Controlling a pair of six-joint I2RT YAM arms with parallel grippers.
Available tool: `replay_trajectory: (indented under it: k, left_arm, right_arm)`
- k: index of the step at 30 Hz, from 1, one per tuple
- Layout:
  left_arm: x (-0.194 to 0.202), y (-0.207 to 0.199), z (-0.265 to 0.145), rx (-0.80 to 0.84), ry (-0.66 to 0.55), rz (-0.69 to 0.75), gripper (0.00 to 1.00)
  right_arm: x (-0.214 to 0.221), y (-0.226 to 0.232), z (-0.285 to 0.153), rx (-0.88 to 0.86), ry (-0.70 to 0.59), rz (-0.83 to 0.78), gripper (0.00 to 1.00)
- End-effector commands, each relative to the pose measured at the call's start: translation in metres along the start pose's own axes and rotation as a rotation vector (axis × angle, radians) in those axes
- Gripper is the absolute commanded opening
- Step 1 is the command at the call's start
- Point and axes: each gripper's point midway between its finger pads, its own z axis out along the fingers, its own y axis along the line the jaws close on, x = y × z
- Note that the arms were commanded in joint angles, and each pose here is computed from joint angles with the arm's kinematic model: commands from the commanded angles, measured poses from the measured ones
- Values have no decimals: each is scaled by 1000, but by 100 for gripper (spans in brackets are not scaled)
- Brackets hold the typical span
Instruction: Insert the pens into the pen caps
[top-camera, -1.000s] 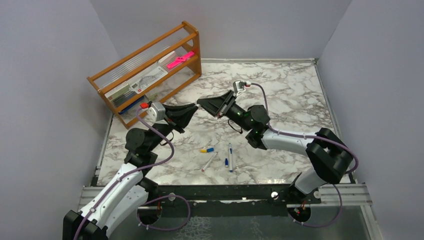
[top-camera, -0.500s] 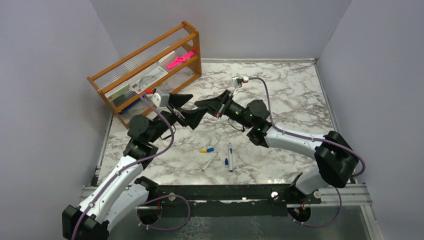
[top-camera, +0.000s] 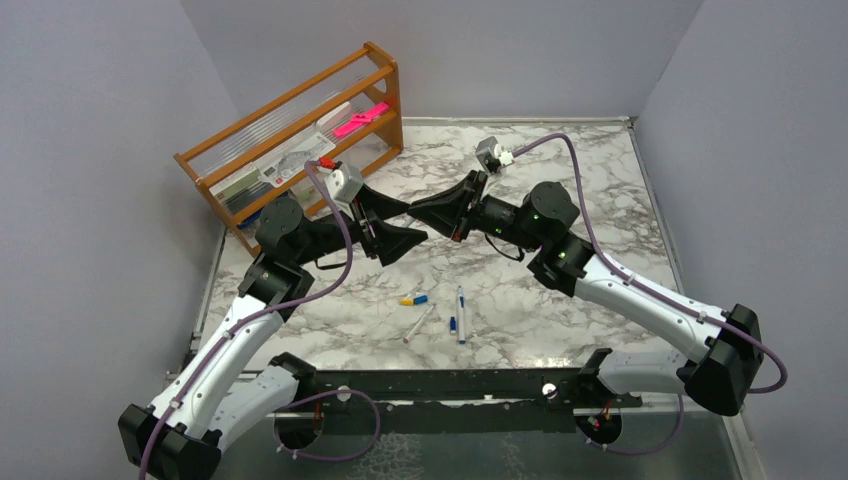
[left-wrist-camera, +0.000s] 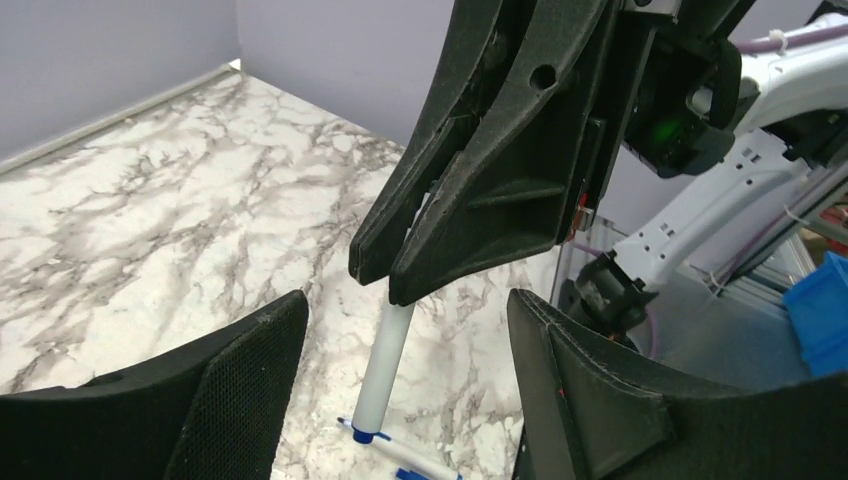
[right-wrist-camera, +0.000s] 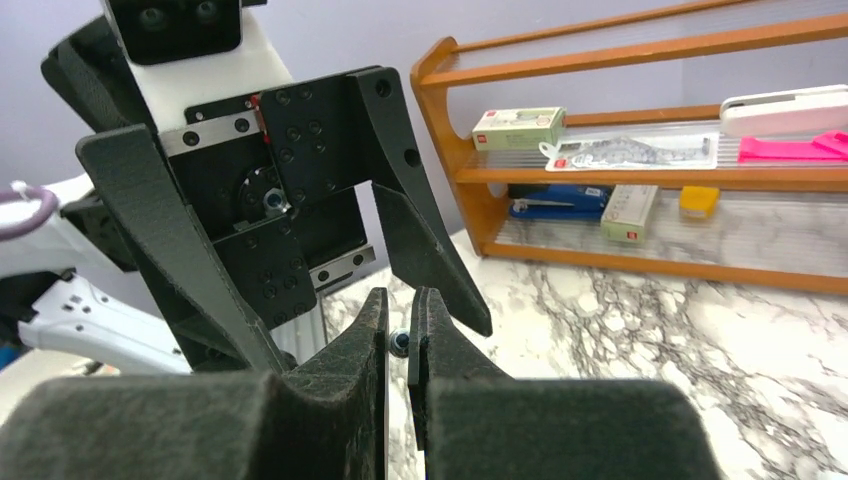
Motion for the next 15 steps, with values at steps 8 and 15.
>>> replay_trajectory:
  k: [8,15]
  left_arm:
    - [15,-27,1,191,64,-34,47]
    - [22,-29,-4,192,90,-25,5]
  right_arm:
    - [4,21,-9,-101,42,-54,1]
    - [4,24,-6,-128,36,-37,1]
